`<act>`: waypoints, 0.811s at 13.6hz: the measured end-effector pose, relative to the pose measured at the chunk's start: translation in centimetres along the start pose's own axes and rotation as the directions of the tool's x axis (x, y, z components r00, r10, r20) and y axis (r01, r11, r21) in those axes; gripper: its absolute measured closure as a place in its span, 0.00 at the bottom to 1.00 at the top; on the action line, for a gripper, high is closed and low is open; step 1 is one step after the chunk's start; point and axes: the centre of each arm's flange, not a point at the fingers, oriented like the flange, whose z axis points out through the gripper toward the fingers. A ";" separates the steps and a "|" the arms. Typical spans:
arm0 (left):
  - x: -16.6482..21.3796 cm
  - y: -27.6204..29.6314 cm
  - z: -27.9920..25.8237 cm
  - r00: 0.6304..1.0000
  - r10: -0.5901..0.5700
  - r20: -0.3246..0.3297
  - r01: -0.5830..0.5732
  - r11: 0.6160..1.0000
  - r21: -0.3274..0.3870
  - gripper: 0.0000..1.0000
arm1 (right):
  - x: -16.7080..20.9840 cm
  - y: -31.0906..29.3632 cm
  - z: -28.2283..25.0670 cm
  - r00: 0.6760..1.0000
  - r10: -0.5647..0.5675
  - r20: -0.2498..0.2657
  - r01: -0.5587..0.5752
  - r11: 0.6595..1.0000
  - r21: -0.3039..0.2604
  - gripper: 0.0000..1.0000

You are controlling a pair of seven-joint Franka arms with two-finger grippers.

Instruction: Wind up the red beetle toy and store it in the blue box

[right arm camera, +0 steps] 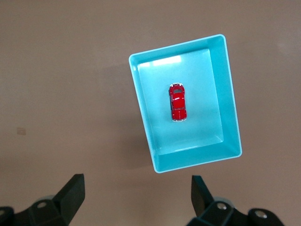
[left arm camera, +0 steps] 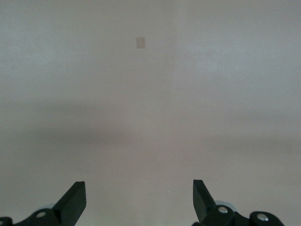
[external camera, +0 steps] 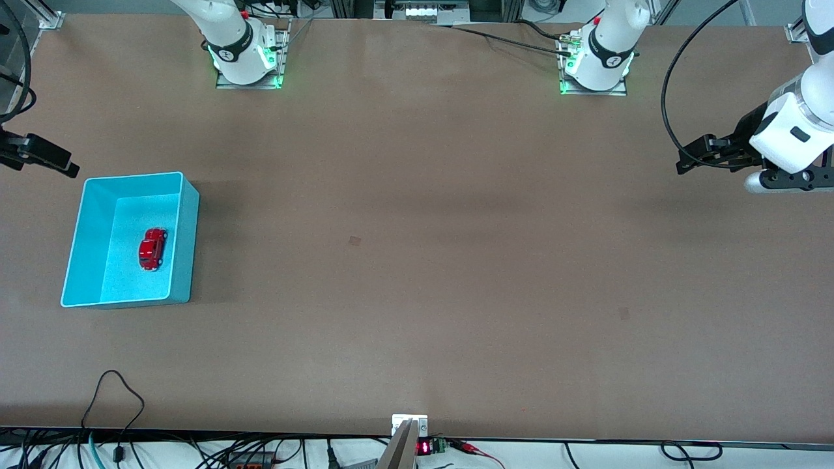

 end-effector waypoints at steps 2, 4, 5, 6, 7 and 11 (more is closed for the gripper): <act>0.0 0.0 0.0 1.000 0.000 0.000 0.000 1.000 0.000 0.00 | -0.5 -0.2 -0.1 1.000 -0.012 0.006 0.012 1.000 0.002 0.00; 0.0 0.0 0.0 1.000 0.000 0.000 0.000 1.000 0.000 0.00 | -0.1 -0.8 0.1 1.000 -0.021 -0.009 0.021 1.000 0.001 0.00; 0.0 0.0 0.0 1.000 0.000 0.000 0.000 1.000 0.000 0.00 | 0.4 -0.9 0.5 0.999 -0.023 -0.025 0.023 1.000 0.000 0.00; 0.0 0.0 0.0 1.000 0.000 0.000 0.000 1.000 0.000 0.00 | 1.0 -1.0 1.1 0.999 -0.023 -0.036 0.022 1.000 -0.003 0.00; 0.0 0.0 0.0 1.000 0.000 0.000 0.000 1.000 0.000 0.00 | 1.5 -0.9 1.6 0.999 -0.021 -0.040 0.020 1.000 -0.005 0.00; 0.0 0.0 0.0 1.000 0.000 0.000 0.000 1.000 0.000 0.00 | 2.1 -0.4 1.7 0.998 -0.016 -0.055 0.016 1.000 -0.008 0.00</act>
